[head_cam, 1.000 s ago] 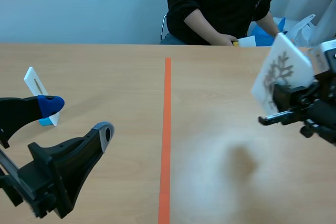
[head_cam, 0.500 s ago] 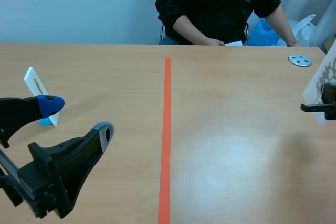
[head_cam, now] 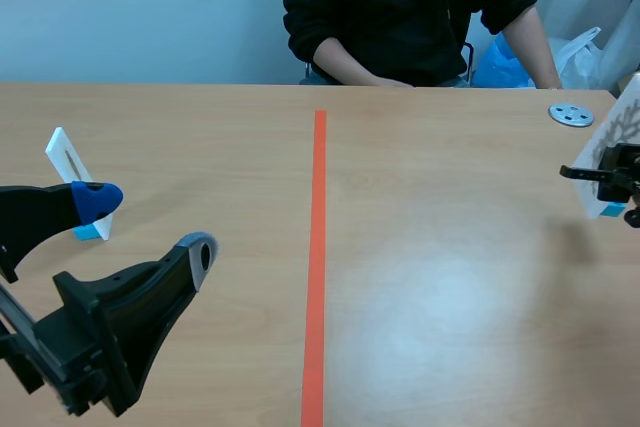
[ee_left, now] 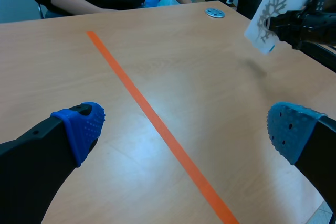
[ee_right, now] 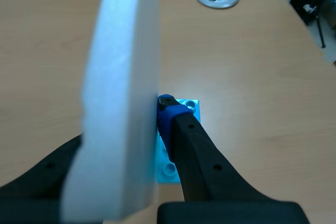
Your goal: Sort the leaf by its shape. The table is split by an orange tape line. A compound leaf with several leaflets goes to the left side, a simple leaf with one blade goes to the right side. Return to the home posture when a red brick is placed on the table.
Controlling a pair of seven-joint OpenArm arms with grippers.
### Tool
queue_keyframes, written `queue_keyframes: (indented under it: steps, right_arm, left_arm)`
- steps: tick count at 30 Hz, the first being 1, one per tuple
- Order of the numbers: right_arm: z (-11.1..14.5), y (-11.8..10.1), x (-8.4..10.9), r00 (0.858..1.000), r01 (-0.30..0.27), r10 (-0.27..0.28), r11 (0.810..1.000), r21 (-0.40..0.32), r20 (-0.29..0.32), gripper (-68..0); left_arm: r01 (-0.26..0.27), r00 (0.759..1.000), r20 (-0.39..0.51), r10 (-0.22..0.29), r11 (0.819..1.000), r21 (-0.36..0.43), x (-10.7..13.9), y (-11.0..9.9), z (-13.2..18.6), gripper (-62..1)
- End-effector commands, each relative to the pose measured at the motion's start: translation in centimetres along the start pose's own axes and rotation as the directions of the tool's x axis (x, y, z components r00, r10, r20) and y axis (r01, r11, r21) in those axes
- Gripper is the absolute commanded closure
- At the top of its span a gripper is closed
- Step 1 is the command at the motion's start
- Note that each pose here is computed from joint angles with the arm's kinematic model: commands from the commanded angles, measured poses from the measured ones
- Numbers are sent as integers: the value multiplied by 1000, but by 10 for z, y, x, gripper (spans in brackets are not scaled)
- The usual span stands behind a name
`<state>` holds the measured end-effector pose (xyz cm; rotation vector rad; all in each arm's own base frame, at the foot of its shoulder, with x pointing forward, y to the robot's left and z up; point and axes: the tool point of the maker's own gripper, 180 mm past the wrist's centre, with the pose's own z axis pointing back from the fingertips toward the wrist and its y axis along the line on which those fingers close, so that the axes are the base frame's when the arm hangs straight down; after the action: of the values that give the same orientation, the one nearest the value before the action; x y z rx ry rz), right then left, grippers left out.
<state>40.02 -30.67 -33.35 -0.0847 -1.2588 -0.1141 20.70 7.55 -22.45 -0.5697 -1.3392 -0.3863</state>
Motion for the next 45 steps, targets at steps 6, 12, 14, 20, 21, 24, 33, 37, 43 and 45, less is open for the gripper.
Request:
queue_keyframes:
  steps: [6, 12, 14, 20, 21, 24, 33, 37, 43, 45]
  right_arm:
    - [-18, 28, 11, 998, -63, 62, 996, 65, 20, -24]
    - [-17, 31, 5, 996, -87, 87, 995, 57, 7, -76]
    - [-17, 31, 4, 996, -88, 88, 994, 58, 5, -102]
    - [-17, 31, 4, 996, -89, 89, 994, 57, 2, -166]
    - [-17, 31, 4, 996, -89, 89, 994, 57, 3, -200]
    - [-17, 31, 4, 996, -88, 88, 994, 57, 4, -290]
    - [-15, 31, 26, 991, -88, 82, 994, 57, 102, -561]
    - [-6, 31, 42, 988, -62, 51, 995, 75, 144, -651]
    - [20, 37, 71, 979, -121, 103, 988, 100, 174, -679]
    - [31, 37, 80, 977, -126, 105, 987, 104, 185, -679]
  left_arm:
    - [1, 1000, 22, -1, 1000, 2, 6, 1, 0, -623]
    - [1, 1000, 22, -1, 1000, 2, 6, 1, 0, -623]
    - [1, 1000, 22, -1, 1000, 2, 6, 1, 0, -623]
    - [1, 1000, 22, -1, 1000, 2, 6, 1, 0, -623]
    - [1, 1000, 22, -1, 1000, 2, 6, 1, 0, -623]
    - [1, 1000, 22, -1, 1000, 2, 6, 1, 0, -623]
    - [1, 1000, 22, -1, 1000, 1, 6, 1, 0, -623]
    - [1, 1000, 22, -1, 1000, 1, 6, 1, 0, -623]
    - [1, 1000, 21, -1, 1000, 1, 6, 1, 0, -623]
    - [1, 1000, 21, -1, 1000, 1, 6, 1, 0, -623]
